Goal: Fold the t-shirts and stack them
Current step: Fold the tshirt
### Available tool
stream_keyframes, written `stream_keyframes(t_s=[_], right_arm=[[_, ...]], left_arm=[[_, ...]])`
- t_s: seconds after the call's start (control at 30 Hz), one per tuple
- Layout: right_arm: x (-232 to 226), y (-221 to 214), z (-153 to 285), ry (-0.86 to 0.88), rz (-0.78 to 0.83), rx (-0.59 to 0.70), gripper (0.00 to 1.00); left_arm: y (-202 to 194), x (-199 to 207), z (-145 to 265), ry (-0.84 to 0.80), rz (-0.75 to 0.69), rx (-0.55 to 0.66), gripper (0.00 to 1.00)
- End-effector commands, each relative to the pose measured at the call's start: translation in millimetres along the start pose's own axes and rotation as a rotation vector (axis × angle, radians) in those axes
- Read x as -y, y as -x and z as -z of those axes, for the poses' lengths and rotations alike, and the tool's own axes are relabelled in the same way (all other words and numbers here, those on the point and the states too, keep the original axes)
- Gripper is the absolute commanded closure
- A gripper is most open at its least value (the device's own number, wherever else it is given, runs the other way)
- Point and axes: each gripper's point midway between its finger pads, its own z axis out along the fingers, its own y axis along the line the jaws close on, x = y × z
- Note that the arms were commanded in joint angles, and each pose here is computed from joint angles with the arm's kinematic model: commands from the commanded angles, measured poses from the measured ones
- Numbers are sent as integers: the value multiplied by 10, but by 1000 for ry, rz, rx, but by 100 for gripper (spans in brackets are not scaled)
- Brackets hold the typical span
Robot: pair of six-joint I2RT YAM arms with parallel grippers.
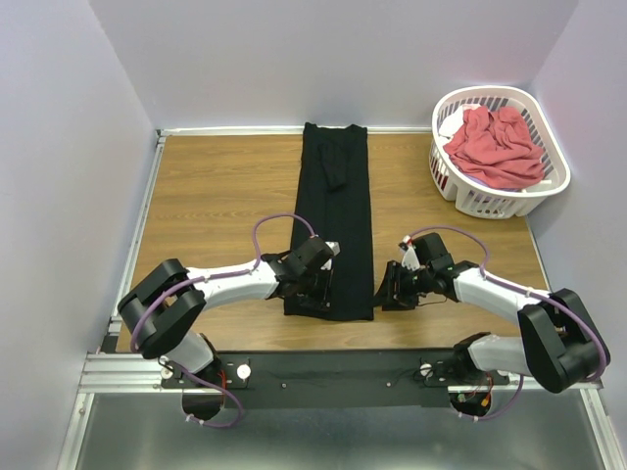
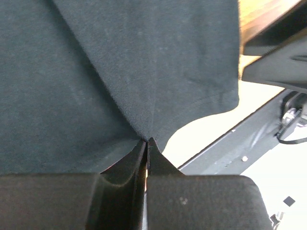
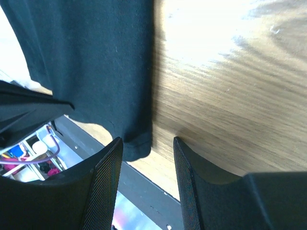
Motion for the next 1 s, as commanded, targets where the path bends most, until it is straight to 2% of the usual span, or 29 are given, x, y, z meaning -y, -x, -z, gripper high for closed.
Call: stream_keyframes(t_s=[0.0, 0.3, 0.43, 0.6, 0.83, 0.97], right_arm=[[-33, -91, 59, 13, 9, -28, 46], [-603, 132, 253, 218, 114, 11, 50], [-780, 41, 239, 369, 121, -47, 53], [-609, -112, 25, 404, 81, -111, 64], [-81, -484, -246, 276, -6, -229, 81], [132, -534, -296, 187, -39, -201, 84]], left_arm=[[-47, -146, -31, 68, -11, -4, 92], [-44, -186, -52, 87, -15, -8, 92], [-65, -200, -83, 86, -13, -16, 92], [-89, -224, -96, 88, -6, -22, 92], [-137, -286, -104, 97, 6, -27, 92], [-172, -339, -108, 104, 12, -32, 92]])
